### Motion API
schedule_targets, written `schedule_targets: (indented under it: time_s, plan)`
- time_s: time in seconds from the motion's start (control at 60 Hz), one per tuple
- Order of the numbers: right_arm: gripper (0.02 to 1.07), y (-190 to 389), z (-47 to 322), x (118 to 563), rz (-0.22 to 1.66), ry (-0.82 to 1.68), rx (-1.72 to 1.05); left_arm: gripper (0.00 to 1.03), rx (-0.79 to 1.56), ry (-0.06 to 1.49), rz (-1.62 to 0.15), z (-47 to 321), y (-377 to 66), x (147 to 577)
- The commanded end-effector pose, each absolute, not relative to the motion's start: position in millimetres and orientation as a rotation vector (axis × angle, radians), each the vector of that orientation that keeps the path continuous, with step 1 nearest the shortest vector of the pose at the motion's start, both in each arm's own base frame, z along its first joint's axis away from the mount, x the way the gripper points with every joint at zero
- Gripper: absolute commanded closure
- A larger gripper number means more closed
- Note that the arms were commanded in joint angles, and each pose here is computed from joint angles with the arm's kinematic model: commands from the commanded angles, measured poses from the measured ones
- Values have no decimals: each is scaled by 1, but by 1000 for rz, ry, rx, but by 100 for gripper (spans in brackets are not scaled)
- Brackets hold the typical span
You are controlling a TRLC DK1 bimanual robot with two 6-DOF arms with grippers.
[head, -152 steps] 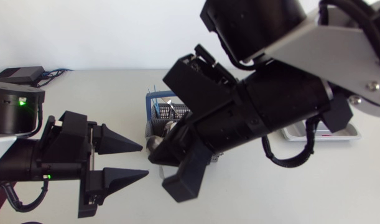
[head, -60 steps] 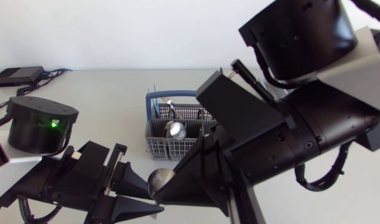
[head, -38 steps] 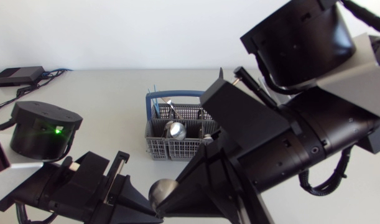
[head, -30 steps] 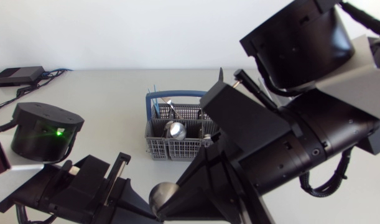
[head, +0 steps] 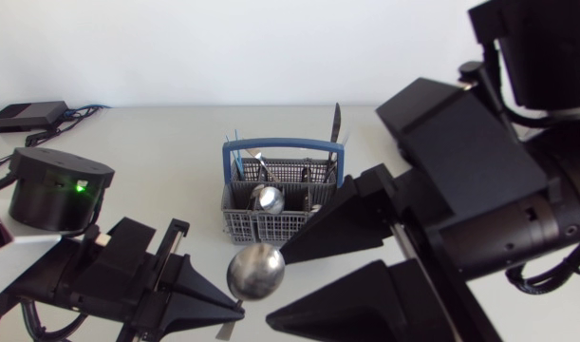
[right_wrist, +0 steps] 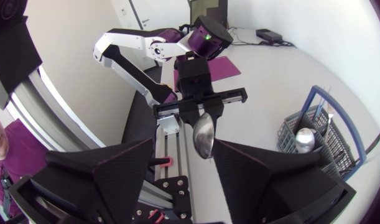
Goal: Sort the cutlery from the basket into the organizer compartments.
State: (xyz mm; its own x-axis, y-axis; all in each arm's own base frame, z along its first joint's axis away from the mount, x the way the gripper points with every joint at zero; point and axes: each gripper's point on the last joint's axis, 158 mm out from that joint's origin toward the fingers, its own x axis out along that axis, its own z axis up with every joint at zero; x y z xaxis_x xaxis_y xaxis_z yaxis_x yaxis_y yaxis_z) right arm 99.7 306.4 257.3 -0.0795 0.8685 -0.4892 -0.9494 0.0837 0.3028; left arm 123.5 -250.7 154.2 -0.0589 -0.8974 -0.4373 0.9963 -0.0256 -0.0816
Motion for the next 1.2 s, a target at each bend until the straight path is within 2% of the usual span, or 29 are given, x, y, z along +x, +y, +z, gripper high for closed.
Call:
schedule_targets:
  time_s: [0.0, 0.183, 0.45, 0.667, 0.717, 0.833, 0.883, 1.183]
  plan:
    - [17, 300, 246, 107, 1482, 641, -170, 100, 254, 397, -1538, 169, -251, 142]
    - [17, 292, 222, 129, 1381, 623, -174, 100, 133, 345, -1447, 196, -257, 172]
    - [17, 287, 198, 159, 1215, 589, -196, 100, 117, 343, -1355, 203, -260, 194]
    - [18, 296, 207, 179, 1125, 532, -176, 100, 183, 335, -1218, 196, -278, 208]
    - [22, 298, 209, 183, 1120, 523, -173, 100, 192, 337, -1200, 195, -282, 209]
    - [23, 302, 213, 187, 1114, 520, -164, 100, 198, 326, -1137, 197, -283, 221]
    - [26, 302, 215, 190, 1102, 514, -163, 100, 208, 319, -1094, 197, -282, 229]
    - [28, 295, 223, 206, 1024, 486, -160, 100, 389, 202, -819, 199, -277, 254]
